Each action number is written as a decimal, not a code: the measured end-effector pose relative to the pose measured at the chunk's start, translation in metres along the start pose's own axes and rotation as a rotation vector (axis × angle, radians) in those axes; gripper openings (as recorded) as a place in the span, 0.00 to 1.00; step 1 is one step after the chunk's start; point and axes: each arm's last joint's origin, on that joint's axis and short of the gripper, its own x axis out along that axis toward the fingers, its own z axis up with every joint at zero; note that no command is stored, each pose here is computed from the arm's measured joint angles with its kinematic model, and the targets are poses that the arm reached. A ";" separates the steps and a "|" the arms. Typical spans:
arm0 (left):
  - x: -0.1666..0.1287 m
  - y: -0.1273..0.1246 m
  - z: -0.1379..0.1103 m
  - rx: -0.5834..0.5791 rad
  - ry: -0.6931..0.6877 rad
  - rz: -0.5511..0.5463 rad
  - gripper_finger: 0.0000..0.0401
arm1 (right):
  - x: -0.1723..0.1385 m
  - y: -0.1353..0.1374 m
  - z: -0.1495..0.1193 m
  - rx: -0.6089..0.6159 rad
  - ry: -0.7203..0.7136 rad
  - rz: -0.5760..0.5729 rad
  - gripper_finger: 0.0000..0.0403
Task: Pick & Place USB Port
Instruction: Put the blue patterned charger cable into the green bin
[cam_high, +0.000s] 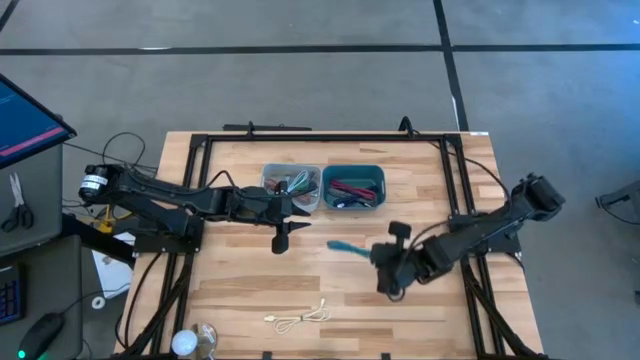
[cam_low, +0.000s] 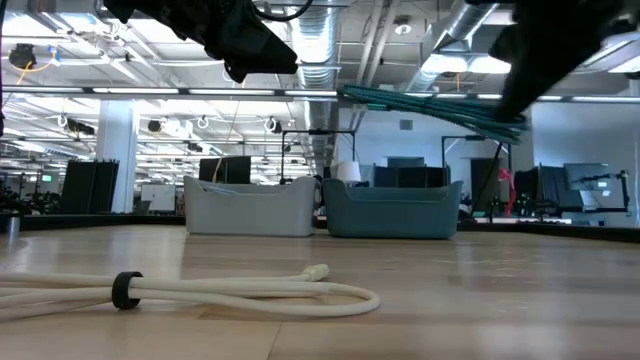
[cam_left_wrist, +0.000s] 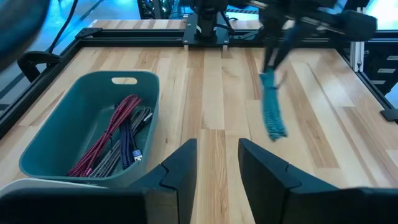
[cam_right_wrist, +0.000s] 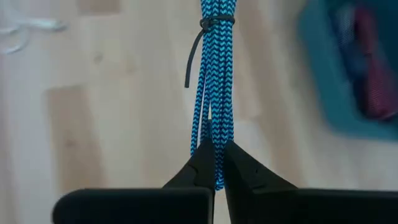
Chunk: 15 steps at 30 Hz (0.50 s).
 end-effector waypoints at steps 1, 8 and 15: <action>0.000 0.000 0.000 0.000 0.000 0.000 0.29 | 0.001 -0.006 0.004 -0.008 -0.012 -0.019 0.00; 0.000 0.000 0.000 0.000 0.000 0.000 0.29 | 0.004 -0.047 0.024 -0.027 -0.075 -0.183 0.00; 0.000 0.000 0.000 0.000 0.000 0.000 0.29 | 0.012 -0.086 0.040 -0.007 -0.080 -0.319 0.00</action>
